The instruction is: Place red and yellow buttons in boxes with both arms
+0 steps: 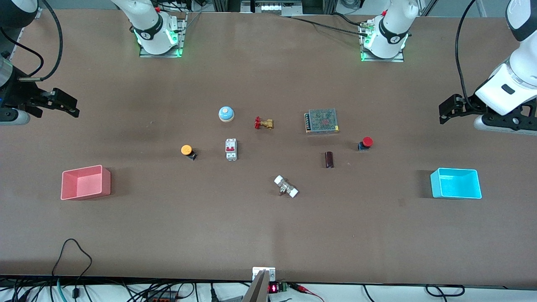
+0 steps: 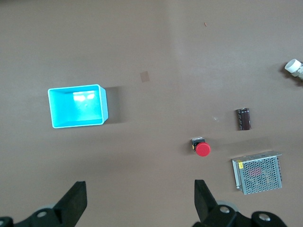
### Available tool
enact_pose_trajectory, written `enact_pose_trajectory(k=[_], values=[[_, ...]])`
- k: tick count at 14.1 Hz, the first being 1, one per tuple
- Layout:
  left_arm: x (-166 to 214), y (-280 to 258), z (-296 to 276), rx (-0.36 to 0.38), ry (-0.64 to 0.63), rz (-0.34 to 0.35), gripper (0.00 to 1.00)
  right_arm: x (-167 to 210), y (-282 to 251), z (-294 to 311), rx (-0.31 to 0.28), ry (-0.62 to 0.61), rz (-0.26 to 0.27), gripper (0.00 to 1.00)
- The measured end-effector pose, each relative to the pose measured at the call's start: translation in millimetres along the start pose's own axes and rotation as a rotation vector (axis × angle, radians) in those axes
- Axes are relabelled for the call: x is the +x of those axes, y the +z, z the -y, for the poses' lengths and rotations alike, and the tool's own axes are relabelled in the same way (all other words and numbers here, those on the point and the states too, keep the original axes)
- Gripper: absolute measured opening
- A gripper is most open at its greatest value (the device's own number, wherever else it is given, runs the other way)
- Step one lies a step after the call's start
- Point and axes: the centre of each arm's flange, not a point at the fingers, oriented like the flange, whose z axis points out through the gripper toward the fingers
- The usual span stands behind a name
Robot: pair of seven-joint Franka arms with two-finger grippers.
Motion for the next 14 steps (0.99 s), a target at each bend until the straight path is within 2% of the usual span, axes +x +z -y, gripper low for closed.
enact_pose_trajectory(k=[7, 11, 13, 14], values=[[-0.9, 1.8, -0.1, -0.001, 0.000, 0.012, 1.00, 0.9, 4.5, 2.1, 0.000, -0.004, 0.014, 1.00], [3.1, 36.7, -13.2, -0.006, 0.025, 0.126, 1.00, 15.3, 41.5, 25.4, 0.002, -0.045, 0.079, 1.00], [11.1, 66.4, -41.4, -0.007, 0.071, 0.184, 1.00, 24.6, 69.1, 51.3, 0.012, -0.077, 0.117, 1.00], [16.8, 83.6, -57.6, -0.006, 0.083, 0.204, 1.00, 31.1, 83.9, 65.3, 0.015, -0.077, 0.117, 1.00]])
